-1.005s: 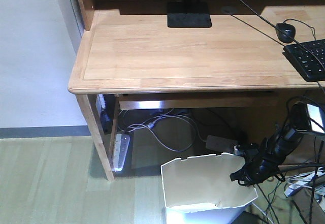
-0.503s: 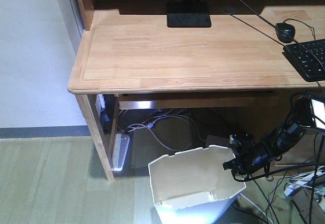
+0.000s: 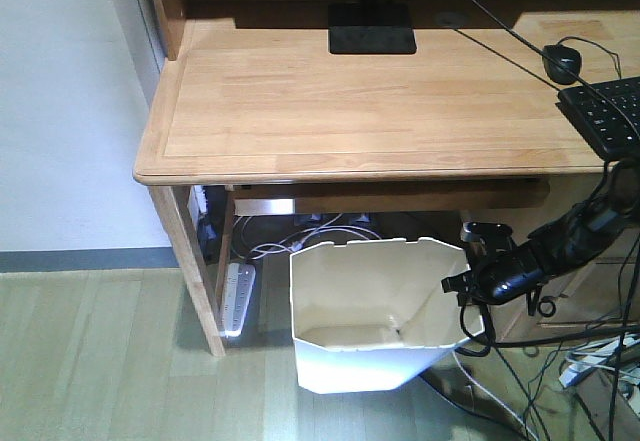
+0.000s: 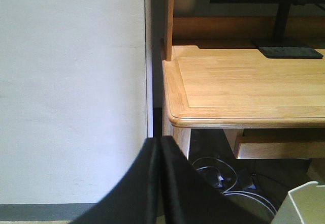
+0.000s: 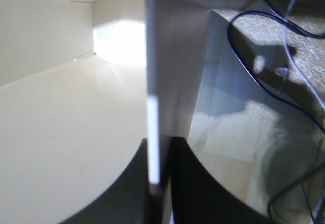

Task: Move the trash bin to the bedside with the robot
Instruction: 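Lift the bin with the right gripper and pull it out from under the desk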

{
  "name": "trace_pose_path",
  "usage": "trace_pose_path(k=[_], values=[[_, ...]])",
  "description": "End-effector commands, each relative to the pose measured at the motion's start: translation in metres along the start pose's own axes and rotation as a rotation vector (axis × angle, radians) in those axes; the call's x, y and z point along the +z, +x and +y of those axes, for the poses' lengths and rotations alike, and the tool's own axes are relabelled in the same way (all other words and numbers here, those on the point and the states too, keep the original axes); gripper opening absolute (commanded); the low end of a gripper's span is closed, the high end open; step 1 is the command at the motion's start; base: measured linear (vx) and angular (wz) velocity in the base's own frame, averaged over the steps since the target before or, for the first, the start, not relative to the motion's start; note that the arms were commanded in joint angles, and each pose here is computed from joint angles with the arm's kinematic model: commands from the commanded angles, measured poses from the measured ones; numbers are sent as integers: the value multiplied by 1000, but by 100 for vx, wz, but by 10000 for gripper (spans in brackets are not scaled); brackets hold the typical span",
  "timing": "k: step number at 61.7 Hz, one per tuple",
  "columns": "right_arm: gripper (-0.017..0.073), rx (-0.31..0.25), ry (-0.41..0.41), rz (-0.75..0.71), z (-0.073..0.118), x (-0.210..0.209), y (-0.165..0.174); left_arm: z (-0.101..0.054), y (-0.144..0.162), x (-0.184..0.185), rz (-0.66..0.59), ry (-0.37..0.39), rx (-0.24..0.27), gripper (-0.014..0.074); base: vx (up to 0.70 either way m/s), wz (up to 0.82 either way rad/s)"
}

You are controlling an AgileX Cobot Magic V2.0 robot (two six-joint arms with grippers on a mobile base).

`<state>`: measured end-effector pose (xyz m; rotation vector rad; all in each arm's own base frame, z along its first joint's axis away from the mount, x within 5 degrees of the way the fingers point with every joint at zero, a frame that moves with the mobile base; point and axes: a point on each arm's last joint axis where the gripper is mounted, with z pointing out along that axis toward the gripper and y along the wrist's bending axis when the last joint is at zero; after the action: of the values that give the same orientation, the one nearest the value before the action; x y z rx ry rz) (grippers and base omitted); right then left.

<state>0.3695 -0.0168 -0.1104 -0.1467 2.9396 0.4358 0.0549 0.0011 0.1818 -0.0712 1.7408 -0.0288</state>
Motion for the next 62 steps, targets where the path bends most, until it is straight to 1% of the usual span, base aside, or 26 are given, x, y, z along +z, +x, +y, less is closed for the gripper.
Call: trace_pose_path(k=[1,6,8,12,16,22,25,34,43,53,62], values=[[-3,-35,-51,-60,16,-42,-12,0,3,2,-50,5,-11,-6,0,0],[-3,-63,-99,-61,26,-57,-6,0,3,2,-50,5,-11,-6,0,0],[-3,-51,-102,-68,28,-62,-6,0,3,2,-50,5,-11,-6,0,0],[-3,-51,-116,-80,36,-78,-2,0,3,2,-50,5,-11,-6,0,0],[-3,-59,-110,-101,41,-93,0,0,3,2,-50,5,-11,-6,0,0],[-3,-42,-75,-145,47,-115,2,0,3,2,-50,5,-11,-6,0,0],[-3,-44,-62,-164,50,-126,3,0,3,2,-50,5,-11,-6,0,0],[-3,-62,-80,-211,63,-156,6,0,3,2,-50,5,-11,-6,0,0],[-3,-68,-108,-239,74,-175,13,0,3,2,-50,5,-11,-6,0,0],[-3,-74,-127,-249,85,-193,29,0,3,2,-50,5,-11,-6,0,0],[-3,-74,-129,-252,91,-202,42,0,3,2,-50,5,-11,-6,0,0]])
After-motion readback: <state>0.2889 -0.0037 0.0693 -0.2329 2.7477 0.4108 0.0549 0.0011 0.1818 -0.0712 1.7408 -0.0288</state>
